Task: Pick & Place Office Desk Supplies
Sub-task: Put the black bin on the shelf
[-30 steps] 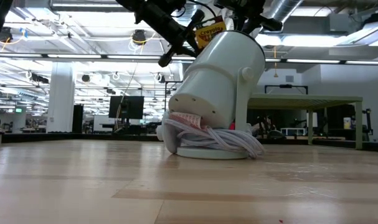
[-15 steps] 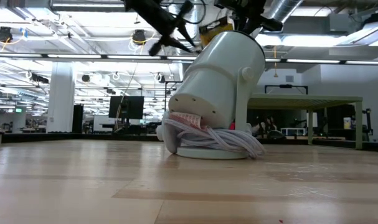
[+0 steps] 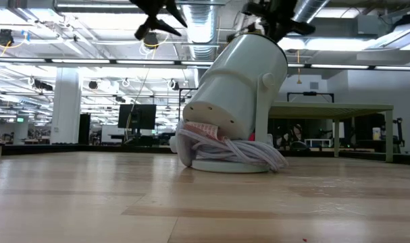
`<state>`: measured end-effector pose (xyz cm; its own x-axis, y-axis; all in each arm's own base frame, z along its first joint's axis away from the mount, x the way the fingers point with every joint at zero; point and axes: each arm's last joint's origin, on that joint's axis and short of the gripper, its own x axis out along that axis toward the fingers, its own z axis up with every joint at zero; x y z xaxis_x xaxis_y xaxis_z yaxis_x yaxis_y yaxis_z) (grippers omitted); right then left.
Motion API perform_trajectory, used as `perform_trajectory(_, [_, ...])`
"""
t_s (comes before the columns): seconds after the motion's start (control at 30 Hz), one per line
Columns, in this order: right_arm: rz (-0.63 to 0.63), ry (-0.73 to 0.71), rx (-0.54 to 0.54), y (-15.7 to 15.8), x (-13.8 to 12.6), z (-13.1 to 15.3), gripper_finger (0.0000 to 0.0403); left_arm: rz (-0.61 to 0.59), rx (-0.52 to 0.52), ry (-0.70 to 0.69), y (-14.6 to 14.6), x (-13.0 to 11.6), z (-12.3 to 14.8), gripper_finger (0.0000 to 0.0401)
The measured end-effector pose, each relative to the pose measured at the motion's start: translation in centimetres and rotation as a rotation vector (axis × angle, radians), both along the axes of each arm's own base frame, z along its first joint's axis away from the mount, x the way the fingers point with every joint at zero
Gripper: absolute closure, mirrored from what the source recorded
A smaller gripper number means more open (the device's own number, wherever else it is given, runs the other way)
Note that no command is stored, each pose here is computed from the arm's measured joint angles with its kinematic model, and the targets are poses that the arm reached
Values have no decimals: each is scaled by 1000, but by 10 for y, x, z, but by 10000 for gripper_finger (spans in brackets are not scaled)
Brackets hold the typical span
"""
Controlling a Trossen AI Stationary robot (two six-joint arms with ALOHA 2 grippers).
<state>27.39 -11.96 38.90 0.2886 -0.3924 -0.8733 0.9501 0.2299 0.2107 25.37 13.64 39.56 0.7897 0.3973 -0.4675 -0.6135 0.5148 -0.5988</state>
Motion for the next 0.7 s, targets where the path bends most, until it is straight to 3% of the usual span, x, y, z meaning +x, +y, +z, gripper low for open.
perform_trajectory(0.27, [-15, -31, 49, -29, -40, 15, 399, -90, 34, -53, -29, -31, 8, 278])
perform_trajectory(0.7, [-22, -82, 120, -56, -97, 28, 399, -127, 71, -152, -62, -80, 14, 280])
